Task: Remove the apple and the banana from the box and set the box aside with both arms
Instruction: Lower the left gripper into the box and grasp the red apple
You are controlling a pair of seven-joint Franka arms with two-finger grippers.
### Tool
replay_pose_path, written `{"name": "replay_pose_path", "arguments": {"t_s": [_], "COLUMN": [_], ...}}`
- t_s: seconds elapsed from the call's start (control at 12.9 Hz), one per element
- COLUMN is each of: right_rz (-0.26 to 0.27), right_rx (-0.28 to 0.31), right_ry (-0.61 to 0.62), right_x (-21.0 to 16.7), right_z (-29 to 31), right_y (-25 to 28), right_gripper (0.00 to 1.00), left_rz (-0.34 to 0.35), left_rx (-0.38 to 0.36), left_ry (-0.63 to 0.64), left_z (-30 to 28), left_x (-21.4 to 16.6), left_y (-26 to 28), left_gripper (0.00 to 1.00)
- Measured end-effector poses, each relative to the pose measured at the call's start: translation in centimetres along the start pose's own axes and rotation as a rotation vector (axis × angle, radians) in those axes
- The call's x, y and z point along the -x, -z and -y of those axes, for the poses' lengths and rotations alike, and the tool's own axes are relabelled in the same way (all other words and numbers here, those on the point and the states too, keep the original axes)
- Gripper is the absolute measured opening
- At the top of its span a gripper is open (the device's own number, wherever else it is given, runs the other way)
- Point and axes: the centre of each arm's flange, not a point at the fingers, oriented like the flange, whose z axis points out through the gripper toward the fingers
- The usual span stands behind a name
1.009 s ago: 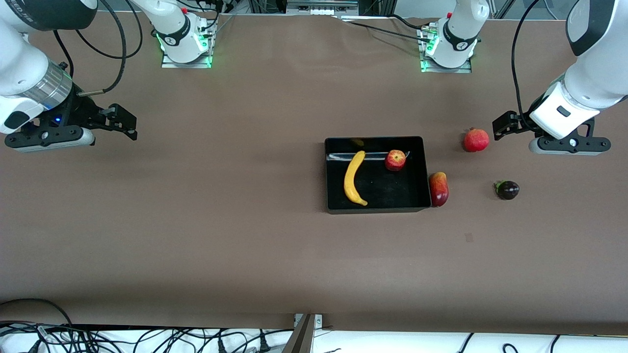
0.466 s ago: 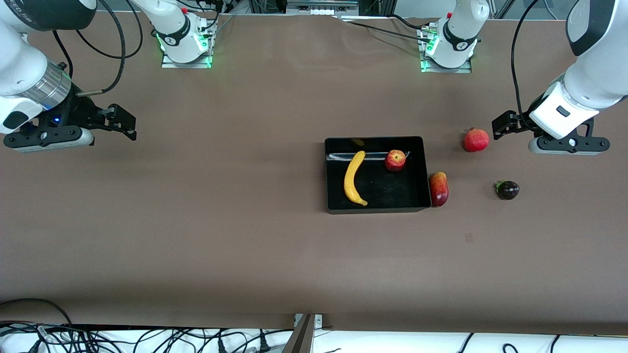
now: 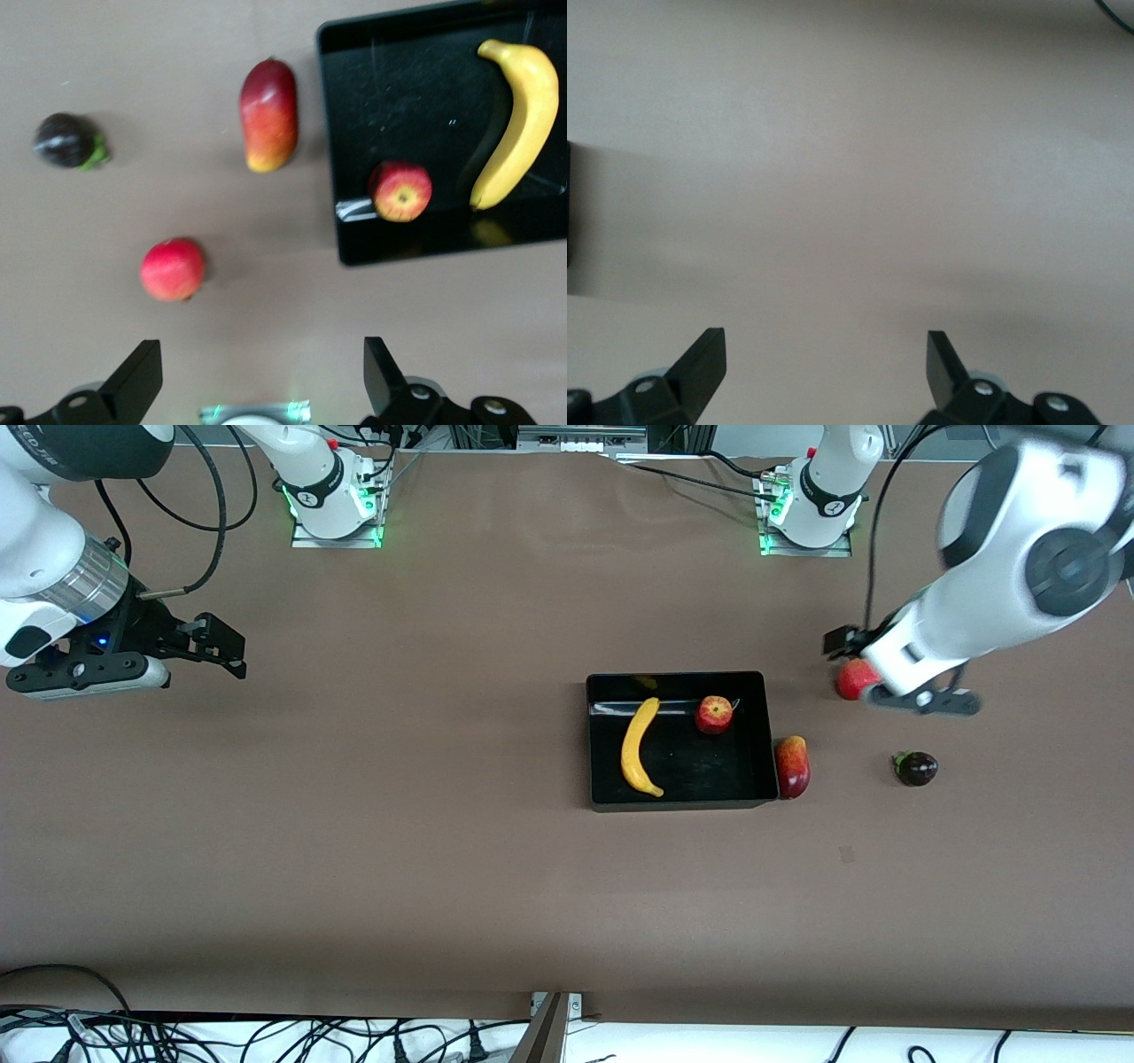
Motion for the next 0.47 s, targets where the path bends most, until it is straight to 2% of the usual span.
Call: {"name": "replay_pose_path", "arguments": {"t_s": [0.23, 0.47], "right_rz": [0.0, 0.0], "right_rx": [0.0, 0.0], "right_ry": [0.0, 0.0], "right_x": [0.0, 0.0], "right_z": [0.0, 0.0], "right_y": [0.0, 0.0], "right_gripper": [1.0, 1.0], "left_rz": [-0.057, -0.088], "left_rx": [0.028, 0.061], "left_ry": [0.066, 0.152], "left_z": [-5.5, -10.5], "left_x": [-2.7, -3.3], "left_y": [-5.8, -11.6], "left_gripper": [1.0, 1.0]}}
